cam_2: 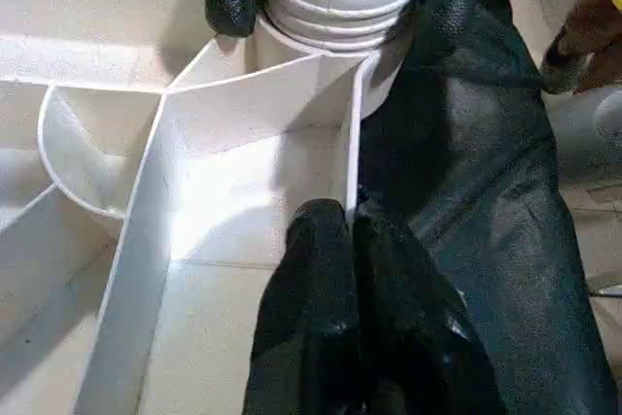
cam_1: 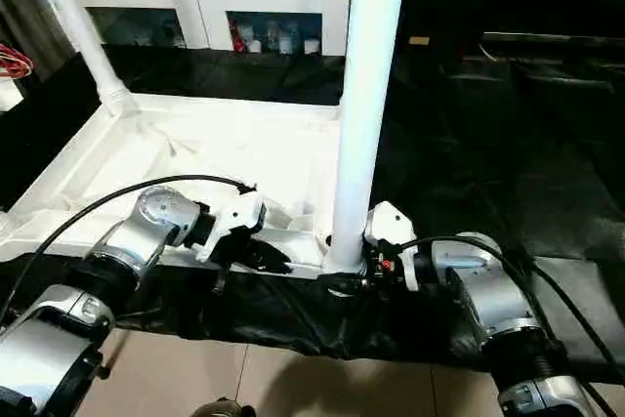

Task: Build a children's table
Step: Rotate leg to tighten

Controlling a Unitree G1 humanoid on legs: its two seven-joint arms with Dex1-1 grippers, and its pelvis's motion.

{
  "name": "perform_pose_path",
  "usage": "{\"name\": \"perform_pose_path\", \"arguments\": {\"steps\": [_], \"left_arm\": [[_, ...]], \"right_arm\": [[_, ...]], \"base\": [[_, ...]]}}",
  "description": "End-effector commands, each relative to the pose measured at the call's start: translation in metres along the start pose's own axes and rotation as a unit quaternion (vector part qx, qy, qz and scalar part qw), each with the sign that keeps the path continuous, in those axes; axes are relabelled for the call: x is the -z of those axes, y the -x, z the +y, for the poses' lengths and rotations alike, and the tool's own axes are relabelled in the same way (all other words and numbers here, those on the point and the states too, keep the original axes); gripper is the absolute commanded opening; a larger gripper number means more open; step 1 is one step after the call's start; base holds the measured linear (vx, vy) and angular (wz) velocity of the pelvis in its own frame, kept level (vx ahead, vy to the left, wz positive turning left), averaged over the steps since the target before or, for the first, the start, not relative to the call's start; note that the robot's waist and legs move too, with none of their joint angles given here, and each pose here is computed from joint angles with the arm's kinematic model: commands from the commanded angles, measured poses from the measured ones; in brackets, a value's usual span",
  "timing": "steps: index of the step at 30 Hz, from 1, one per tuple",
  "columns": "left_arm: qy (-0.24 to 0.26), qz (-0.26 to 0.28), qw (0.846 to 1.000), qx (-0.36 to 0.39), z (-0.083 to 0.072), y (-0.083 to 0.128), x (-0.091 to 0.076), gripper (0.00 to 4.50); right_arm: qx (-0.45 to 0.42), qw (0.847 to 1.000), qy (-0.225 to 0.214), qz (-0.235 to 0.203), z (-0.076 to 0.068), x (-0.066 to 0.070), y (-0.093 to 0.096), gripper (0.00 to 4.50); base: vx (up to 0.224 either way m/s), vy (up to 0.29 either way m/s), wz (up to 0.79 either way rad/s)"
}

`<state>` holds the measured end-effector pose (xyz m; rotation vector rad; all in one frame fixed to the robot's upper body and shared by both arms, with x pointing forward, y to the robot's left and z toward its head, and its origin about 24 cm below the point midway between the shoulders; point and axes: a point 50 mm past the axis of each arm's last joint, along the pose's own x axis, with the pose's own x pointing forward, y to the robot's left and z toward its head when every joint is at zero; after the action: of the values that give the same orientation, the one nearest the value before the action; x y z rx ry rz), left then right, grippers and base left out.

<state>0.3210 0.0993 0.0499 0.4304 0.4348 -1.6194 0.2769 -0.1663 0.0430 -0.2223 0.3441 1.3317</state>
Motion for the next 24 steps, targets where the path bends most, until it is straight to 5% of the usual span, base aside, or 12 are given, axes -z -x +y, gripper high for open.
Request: {"name": "perform_pose_path", "arguments": {"steps": [1, 8, 13, 15, 20, 24], "left_arm": [[-0.039, -0.029, 0.998, -0.029, 0.012, 0.004, -0.026, 0.0], [-0.033, -0.034, 0.998, -0.03, 0.011, 0.003, -0.025, 0.0], [-0.007, -0.055, 0.997, -0.061, 0.015, -0.002, -0.025, 0.0], [0.012, -0.062, 0.992, -0.112, 0.021, -0.012, -0.028, 0.0], [0.026, -0.058, 0.986, -0.156, 0.024, -0.026, -0.032, 0.0], [0.051, -0.062, 0.969, -0.234, 0.03, -0.048, -0.045, 0.0]], "right_arm": [[-0.101, 0.995, 0.001, 0.002, 0.022, 0.001, -0.024, 2.96], [-0.085, 0.996, -0.013, -0.015, 0.024, 0.005, -0.026, 2.66], [0.042, 0.996, -0.038, -0.065, 0.007, 0.003, -0.036, 2.64], [0.166, 0.98, -0.078, -0.073, -0.011, 0.006, -0.044, 2.64], [0.272, 0.954, -0.109, -0.058, -0.022, 0.012, -0.052, 2.64], [0.403, 0.901, -0.156, -0.035, -0.032, 0.021, -0.062, 2.64]], "base": [[0.0, 0.0, 0.0], [0.0, 0.0, 0.0], [0.0, 0.0, 0.0], [0.0, 0.0, 0.0], [0.0, 0.0, 0.0], [0.0, 0.0, 0.0]]}}
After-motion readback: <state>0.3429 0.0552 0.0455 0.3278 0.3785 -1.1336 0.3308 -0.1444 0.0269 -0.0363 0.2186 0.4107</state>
